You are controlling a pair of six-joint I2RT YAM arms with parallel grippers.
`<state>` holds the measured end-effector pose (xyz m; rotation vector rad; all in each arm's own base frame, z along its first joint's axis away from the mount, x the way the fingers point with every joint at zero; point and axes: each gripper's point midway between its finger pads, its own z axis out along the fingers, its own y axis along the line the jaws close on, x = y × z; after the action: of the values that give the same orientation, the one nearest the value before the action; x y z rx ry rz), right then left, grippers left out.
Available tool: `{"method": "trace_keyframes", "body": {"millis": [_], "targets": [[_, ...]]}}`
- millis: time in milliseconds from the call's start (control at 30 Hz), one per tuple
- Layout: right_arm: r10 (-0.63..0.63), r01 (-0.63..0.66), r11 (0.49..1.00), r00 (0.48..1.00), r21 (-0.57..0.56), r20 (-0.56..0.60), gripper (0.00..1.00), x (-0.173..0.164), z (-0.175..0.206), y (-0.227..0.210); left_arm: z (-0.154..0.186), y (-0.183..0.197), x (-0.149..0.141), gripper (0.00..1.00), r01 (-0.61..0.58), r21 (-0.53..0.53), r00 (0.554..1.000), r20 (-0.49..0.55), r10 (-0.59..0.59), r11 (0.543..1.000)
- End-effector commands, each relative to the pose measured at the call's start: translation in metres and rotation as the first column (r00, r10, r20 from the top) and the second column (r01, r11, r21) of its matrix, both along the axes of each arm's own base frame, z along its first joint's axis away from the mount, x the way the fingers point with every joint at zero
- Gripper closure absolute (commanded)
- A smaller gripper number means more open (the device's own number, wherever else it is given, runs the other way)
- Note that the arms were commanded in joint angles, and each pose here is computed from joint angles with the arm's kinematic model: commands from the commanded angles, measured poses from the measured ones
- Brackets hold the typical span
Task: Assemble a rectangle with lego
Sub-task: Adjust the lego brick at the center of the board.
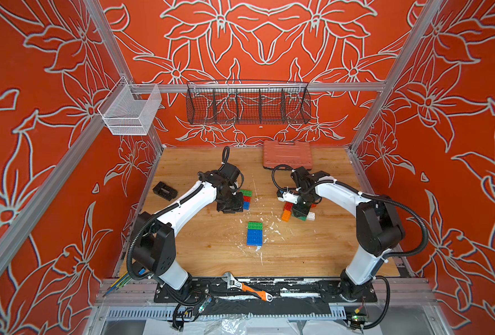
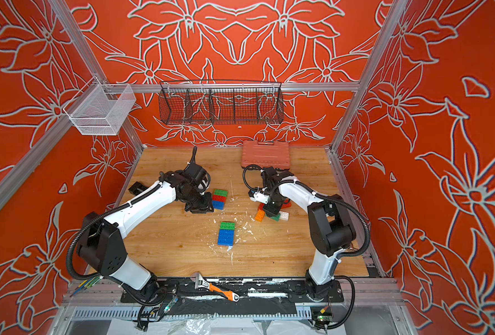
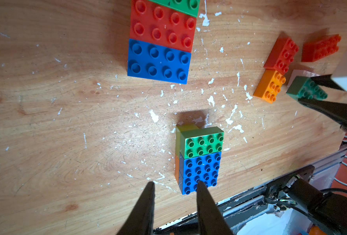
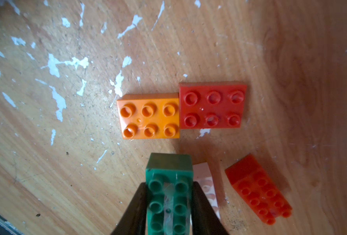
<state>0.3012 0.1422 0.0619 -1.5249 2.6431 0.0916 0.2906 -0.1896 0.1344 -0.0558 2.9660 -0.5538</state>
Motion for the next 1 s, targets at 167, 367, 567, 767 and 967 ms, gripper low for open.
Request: {"method": "trace_keyframes", "body": {"millis": [167, 367, 567, 767, 967], "targets": [[-0.023, 0.021, 0.999, 0.998, -0.045, -0.061, 1.00, -0.012, -0.014, -0.003, -0.002, 0.001, -0.004, 0.66, 0.004, 0.002, 1.000, -0.006, -0.004, 1.000], [-0.021, 0.017, 0.999, 0.996, -0.047, -0.082, 1.00, -0.010, -0.022, 0.001, -0.006, 0.001, -0.004, 0.66, 0.001, 0.002, 1.000, -0.012, -0.001, 1.000], [-0.024, 0.021, 0.999, 0.996, -0.032, -0.087, 1.00, -0.010, -0.024, 0.004, -0.009, 0.000, -0.005, 0.66, 0.004, 0.003, 1.000, -0.022, -0.004, 1.000], [-0.024, 0.023, 1.000, 0.996, -0.011, -0.080, 1.00, -0.008, -0.022, 0.008, -0.010, -0.001, -0.003, 0.66, 0.004, 0.004, 1.000, -0.026, -0.004, 1.000], [-0.016, 0.016, 1.000, 0.997, -0.002, -0.071, 1.00, -0.006, -0.024, 0.013, -0.012, -0.001, -0.004, 0.66, 0.005, 0.003, 0.999, -0.033, -0.005, 1.000]]}}
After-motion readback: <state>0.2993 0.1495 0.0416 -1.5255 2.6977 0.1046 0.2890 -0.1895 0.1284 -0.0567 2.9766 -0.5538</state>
